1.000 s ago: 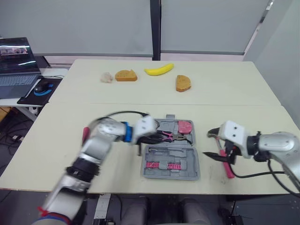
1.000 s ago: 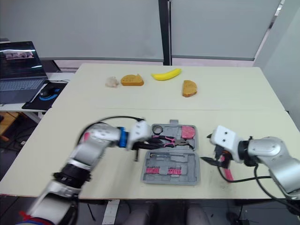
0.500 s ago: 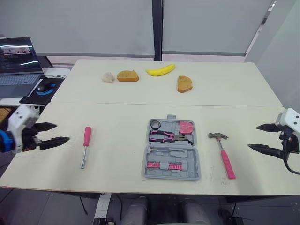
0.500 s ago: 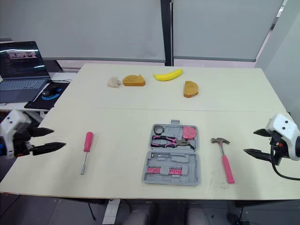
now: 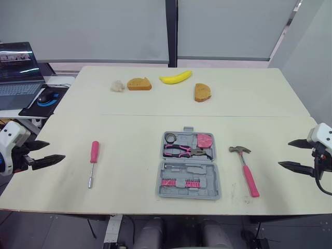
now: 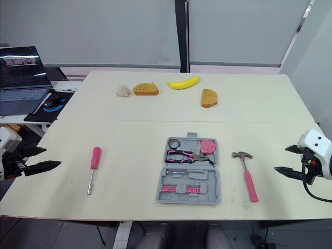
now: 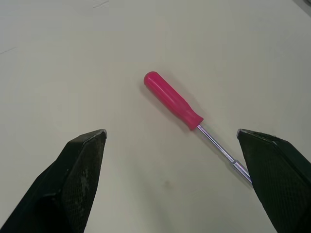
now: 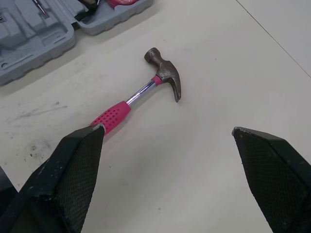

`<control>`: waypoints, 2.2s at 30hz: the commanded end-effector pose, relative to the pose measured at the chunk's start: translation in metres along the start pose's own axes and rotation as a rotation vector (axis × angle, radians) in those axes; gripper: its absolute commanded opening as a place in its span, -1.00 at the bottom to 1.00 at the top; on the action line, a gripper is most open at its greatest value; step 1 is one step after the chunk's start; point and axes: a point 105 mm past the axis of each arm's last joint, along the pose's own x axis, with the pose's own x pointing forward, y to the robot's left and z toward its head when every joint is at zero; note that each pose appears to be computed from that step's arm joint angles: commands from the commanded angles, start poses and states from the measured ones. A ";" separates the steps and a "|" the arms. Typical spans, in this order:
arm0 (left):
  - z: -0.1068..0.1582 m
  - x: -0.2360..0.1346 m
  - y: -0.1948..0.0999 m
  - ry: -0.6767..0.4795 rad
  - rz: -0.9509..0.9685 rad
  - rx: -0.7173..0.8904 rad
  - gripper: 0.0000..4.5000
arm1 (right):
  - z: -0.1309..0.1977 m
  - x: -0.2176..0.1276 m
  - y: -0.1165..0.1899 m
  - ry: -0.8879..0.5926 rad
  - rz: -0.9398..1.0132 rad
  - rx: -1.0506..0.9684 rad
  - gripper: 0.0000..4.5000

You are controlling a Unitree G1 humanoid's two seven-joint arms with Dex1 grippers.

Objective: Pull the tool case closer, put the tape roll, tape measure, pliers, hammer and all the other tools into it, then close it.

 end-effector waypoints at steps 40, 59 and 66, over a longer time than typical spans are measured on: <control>0.150 0.104 -0.296 -0.464 -0.911 0.365 0.99 | 0.029 0.033 0.036 0.164 0.266 -0.737 1.00; 0.130 0.110 -0.308 -0.455 -0.774 0.261 0.99 | 0.004 0.120 0.013 0.296 0.641 -1.740 1.00; 0.124 0.110 -0.311 -0.443 -0.763 0.260 0.99 | 0.001 0.136 0.013 0.326 0.681 -1.867 1.00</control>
